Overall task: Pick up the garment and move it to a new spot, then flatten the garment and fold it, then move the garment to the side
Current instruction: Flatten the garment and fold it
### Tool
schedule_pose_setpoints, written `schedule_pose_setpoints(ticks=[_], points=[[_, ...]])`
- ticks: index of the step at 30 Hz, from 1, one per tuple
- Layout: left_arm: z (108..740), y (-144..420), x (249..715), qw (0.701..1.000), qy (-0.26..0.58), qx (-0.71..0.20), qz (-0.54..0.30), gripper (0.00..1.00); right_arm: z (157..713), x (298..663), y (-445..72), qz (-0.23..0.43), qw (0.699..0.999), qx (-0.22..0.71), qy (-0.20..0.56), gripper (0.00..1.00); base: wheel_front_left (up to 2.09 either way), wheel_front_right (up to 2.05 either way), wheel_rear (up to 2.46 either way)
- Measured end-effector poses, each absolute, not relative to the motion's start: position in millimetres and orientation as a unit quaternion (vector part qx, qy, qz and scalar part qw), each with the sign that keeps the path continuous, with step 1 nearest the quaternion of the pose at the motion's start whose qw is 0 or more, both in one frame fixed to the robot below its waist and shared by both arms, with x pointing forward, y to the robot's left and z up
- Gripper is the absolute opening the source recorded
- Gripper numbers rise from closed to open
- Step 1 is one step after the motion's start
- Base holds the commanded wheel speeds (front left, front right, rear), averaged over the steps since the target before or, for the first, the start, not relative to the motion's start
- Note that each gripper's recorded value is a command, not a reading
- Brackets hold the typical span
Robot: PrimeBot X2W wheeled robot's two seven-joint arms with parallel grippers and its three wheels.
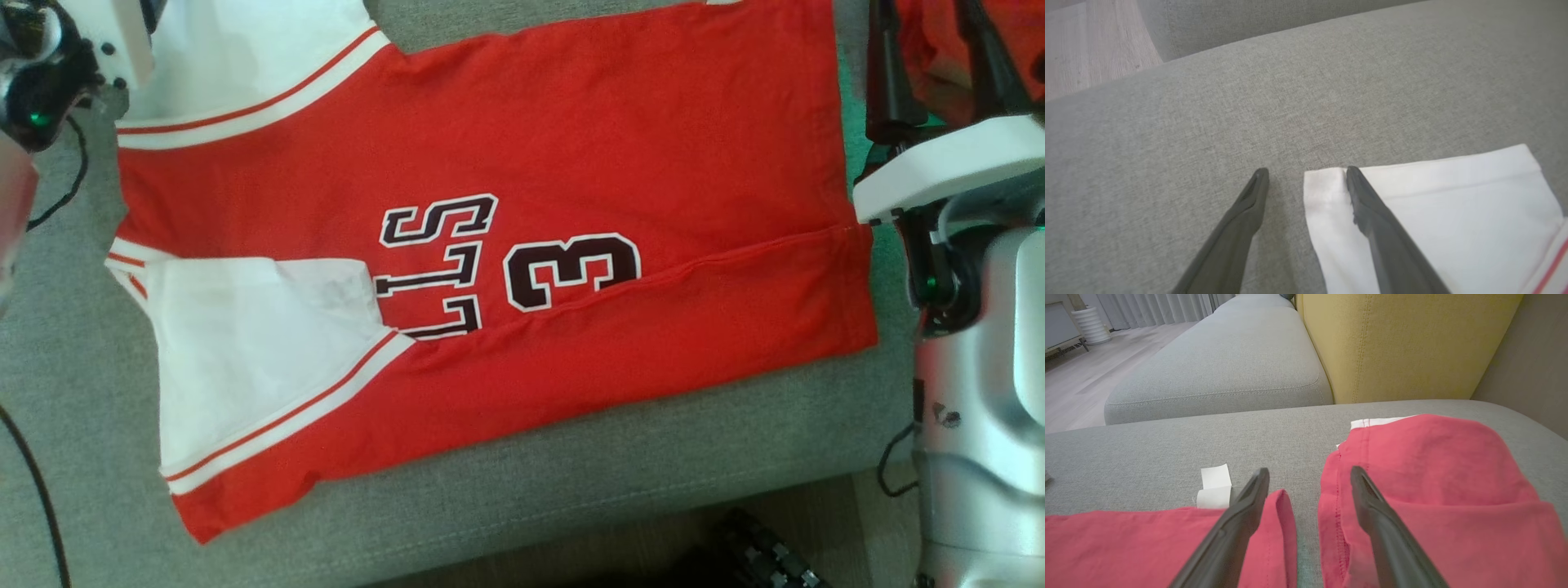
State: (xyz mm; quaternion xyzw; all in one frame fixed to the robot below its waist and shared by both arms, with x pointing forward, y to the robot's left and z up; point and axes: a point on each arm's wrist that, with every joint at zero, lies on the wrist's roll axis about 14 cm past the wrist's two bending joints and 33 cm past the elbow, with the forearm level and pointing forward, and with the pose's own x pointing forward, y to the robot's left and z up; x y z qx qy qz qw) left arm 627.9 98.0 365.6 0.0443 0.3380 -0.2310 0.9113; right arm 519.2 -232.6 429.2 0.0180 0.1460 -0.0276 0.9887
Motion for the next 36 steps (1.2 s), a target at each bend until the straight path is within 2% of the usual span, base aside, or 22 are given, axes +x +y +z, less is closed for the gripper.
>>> schedule_pose_setpoints(ticks=[12,13,15,20,26,36], points=[[354,105,633,0.904,0.354,0.072,-0.227,1.0,423,517,-237,-0.032,0.987,0.015,0.154,1.0,0.0,0.0,0.0],[354,105,633,0.903,0.357,0.071,-0.227,0.82,423,517,-237,-0.033,0.987,0.015,0.154,1.0,0.0,0.0,0.0],[354,104,632,0.902,0.362,0.064,-0.227,0.0,424,517,-237,-0.033,0.988,0.017,0.153,1.0,0.0,0.0,0.0],[361,100,626,0.901,0.363,0.045,-0.232,0.0,429,522,-235,-0.032,0.989,0.024,0.144,1.0,0.0,0.0,0.0],[388,107,628,0.926,0.304,0.027,-0.221,0.0,443,539,-222,-0.018,0.991,0.052,0.122,1.0,0.0,0.0,0.0],[427,127,606,0.954,0.216,0.0,-0.208,0.0,411,553,-184,0.034,0.976,0.067,0.205,1.0,0.0,0.0,0.0]])
